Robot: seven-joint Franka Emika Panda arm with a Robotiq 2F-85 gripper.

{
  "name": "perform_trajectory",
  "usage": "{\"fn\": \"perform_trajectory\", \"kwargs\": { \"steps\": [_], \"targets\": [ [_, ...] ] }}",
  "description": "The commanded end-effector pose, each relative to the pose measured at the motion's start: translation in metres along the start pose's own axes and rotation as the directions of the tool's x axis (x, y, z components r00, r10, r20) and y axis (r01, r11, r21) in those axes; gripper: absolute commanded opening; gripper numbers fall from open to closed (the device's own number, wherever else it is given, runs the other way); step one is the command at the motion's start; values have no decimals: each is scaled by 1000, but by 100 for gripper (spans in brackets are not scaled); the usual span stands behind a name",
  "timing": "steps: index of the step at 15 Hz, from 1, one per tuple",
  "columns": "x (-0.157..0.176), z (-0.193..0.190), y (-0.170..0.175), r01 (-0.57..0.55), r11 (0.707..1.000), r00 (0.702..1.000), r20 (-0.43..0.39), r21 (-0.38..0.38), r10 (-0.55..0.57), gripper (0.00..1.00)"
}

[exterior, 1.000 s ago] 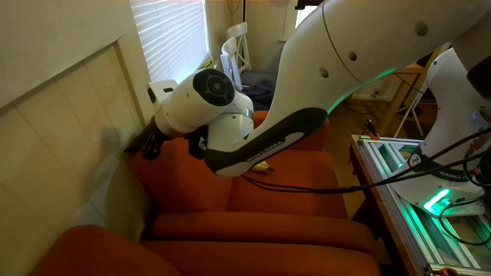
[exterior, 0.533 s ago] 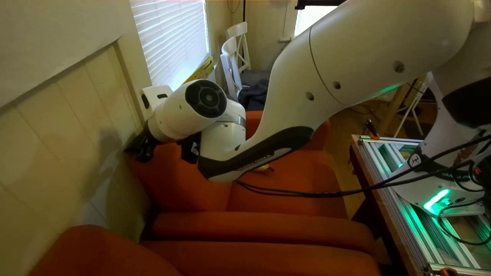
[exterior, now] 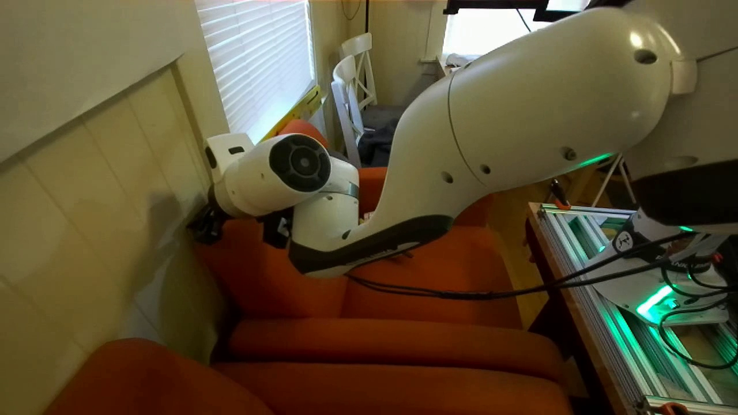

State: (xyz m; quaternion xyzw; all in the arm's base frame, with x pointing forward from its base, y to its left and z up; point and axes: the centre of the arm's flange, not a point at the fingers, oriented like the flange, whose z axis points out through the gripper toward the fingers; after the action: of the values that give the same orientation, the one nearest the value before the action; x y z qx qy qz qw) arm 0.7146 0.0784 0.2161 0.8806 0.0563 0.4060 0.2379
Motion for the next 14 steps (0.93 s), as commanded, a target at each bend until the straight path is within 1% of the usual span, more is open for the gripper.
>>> {"fn": "perform_trajectory", "kwargs": {
  "steps": [1, 6, 7, 8, 13, 14],
  "targets": [
    [2, 14, -5, -1, 999, 1000, -17, -42, 0, 100],
    [1, 17, -9, 37, 997, 999, -13, -74, -38, 100],
    [1, 18, -9, 45, 996, 999, -13, -78, -46, 75],
    [1, 18, -11, 52, 995, 999, -11, -81, -53, 74],
    [1, 20, -18, 94, 991, 996, -1, -95, -94, 37],
    [2, 19, -19, 100, 990, 995, 3, -97, -100, 32]
  ]
}}
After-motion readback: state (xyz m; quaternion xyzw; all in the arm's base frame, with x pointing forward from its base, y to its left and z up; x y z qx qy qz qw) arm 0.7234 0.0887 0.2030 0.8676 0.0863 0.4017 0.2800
